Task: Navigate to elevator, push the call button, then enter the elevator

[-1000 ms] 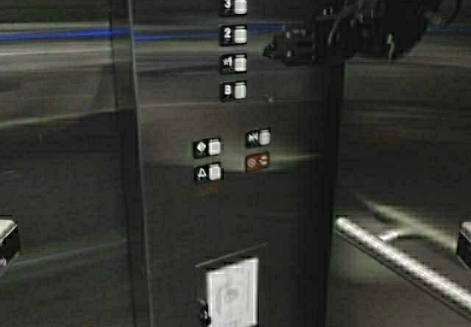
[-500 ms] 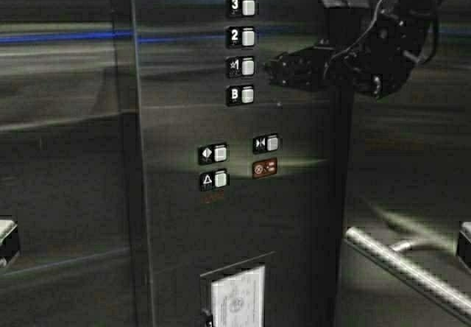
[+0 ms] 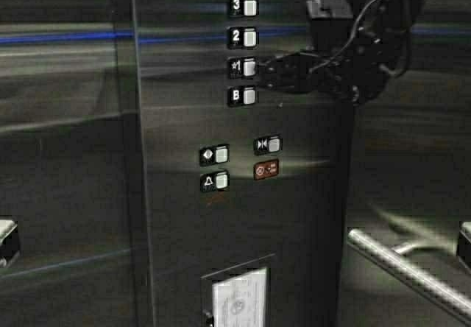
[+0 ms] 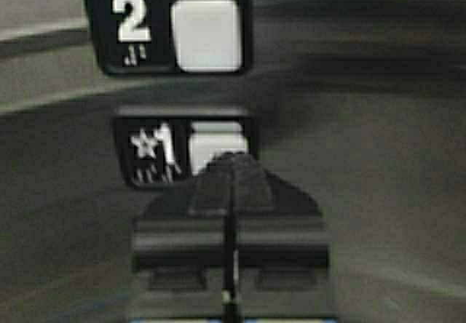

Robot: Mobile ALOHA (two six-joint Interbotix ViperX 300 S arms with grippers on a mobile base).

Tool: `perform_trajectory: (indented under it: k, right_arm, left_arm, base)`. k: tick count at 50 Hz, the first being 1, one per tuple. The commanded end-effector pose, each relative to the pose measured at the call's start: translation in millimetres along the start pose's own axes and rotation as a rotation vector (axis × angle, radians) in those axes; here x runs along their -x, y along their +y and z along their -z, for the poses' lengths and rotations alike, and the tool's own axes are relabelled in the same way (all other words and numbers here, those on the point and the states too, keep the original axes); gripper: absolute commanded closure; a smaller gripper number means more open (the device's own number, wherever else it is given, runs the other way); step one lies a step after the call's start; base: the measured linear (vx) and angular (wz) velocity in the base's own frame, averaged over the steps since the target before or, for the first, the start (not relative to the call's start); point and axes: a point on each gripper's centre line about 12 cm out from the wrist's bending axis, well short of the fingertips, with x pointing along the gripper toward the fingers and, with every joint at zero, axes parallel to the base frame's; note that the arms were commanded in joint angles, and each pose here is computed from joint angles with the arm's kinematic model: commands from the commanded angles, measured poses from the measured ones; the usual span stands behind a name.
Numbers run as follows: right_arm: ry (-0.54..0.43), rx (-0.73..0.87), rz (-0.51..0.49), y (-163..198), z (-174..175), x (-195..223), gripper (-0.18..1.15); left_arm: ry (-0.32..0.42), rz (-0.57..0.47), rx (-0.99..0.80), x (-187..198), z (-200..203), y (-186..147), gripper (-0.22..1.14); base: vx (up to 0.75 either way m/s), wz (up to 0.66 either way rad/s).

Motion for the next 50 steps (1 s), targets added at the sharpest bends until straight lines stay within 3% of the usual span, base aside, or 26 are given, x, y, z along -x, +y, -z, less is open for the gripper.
perform_trajectory:
  k: [1,12,32,50]
  right_arm:
    - [-0.056,-0.003,-0.019,2,-13,-16,0.9]
    - [-0.054,-0.008,-0.02,3,-13,-17,0.9]
    - [0.02,0.004,0.006,19,-27,40,0.9]
    - [-0.017,-0.019,0.062,30,-72,85,0.9]
  left_arm:
    - [-0.009,0.001,-0.005,-1,-3,0,0.89]
    - [-0.004,0.001,-0.005,-1,-1,0,0.89]
    - [-0.024,0.004,0.011,2,-5,-1,0.89]
    - [-0.038,0.007,0.023,4,-7,-1,0.89]
  base:
    - [0.0,0.0]
    - [-0.01,-0.02]
    - [-0.01,-0.01]
    - [-0.02,-0.03]
